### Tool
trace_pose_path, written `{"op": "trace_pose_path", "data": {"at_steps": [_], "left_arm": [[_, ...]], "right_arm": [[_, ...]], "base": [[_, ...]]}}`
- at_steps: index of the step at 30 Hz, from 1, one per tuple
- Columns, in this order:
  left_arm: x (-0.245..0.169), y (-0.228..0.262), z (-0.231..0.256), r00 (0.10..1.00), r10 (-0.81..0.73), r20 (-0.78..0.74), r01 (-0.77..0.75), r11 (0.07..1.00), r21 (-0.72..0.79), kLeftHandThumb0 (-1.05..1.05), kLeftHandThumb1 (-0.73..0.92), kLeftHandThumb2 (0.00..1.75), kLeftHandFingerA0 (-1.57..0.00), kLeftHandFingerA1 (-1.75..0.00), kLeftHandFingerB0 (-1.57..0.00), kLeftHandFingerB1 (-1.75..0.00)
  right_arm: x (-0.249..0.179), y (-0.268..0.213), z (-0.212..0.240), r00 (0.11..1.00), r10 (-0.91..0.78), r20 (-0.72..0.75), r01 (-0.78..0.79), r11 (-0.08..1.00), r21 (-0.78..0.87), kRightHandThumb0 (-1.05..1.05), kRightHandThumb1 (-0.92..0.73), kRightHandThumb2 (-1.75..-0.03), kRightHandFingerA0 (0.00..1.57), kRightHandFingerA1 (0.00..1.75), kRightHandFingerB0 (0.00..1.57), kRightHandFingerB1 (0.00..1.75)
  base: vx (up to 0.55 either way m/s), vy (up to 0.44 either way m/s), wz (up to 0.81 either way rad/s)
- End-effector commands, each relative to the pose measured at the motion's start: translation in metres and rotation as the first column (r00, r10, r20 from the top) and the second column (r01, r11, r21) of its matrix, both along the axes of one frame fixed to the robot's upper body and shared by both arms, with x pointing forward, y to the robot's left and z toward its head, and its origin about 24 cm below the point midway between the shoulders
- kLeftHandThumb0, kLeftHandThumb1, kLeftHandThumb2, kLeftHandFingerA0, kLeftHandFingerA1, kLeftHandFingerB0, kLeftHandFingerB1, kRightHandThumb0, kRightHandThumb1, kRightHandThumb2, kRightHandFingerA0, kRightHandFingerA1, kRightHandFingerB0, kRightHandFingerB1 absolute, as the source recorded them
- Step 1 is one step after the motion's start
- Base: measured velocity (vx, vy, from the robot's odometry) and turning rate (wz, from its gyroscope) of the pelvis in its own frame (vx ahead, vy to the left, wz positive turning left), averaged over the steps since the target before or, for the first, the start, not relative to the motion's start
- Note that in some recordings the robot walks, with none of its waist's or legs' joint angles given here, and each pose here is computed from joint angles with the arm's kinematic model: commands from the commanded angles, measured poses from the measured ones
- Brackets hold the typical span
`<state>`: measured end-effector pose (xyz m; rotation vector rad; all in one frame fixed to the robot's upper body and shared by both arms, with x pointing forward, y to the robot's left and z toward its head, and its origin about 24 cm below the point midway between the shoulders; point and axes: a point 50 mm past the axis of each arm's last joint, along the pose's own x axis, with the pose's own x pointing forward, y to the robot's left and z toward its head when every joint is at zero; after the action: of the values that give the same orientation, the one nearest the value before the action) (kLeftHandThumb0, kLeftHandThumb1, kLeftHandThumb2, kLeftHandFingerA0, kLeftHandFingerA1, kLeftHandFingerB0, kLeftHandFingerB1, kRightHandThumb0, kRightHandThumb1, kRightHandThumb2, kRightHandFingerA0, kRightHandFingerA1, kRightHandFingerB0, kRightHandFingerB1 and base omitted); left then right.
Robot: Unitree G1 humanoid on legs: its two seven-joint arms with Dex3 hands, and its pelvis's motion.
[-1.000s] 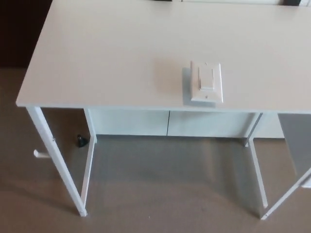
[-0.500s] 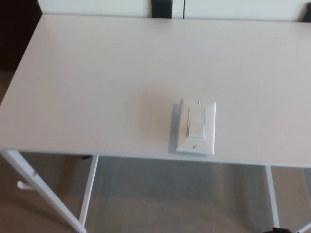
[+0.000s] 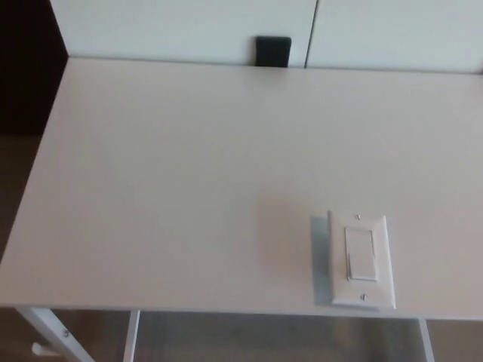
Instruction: The robot walk towards a table in front and then clicks the light switch button using the right hand's index finger
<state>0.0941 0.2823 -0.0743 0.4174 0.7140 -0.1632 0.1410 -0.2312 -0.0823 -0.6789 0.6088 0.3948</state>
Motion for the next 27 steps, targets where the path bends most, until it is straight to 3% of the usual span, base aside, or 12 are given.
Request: {"op": "trace_pose_path", "data": {"at_steps": [1,14,27], "left_arm": [[-0.002,-0.004,0.002,1.000,-0.021,0.012,0.021,1.000,0.007,-0.29,0.54,0.56,-0.58,-0.43,-0.55,-0.40],[0.002,-0.013,0.006,0.999,-0.051,0.014,0.051,0.999,-0.012,-0.30,0.55,0.56,-0.57,-0.42,-0.54,-0.39],[0.004,-0.017,0.008,0.998,-0.069,0.014,0.069,0.998,-0.015,-0.30,0.55,0.56,-0.57,-0.42,-0.54,-0.39]], "right_arm": [[-0.003,-0.005,0.000,1.000,0.011,-0.015,-0.012,1.000,-0.021,-0.37,-0.68,-0.60,0.68,0.44,0.53,0.39],[0.004,-0.002,0.001,1.000,0.016,-0.017,-0.016,1.000,-0.014,-0.38,-0.68,-0.60,0.69,0.44,0.54,0.39],[0.004,0.005,0.006,0.990,0.136,-0.033,-0.138,0.990,-0.044,-0.37,-0.69,-0.61,0.64,0.44,0.52,0.39]], "base": [[0.00,0.000,0.00],[0.03,-0.047,-0.04],[0.03,0.118,-0.02]]}}
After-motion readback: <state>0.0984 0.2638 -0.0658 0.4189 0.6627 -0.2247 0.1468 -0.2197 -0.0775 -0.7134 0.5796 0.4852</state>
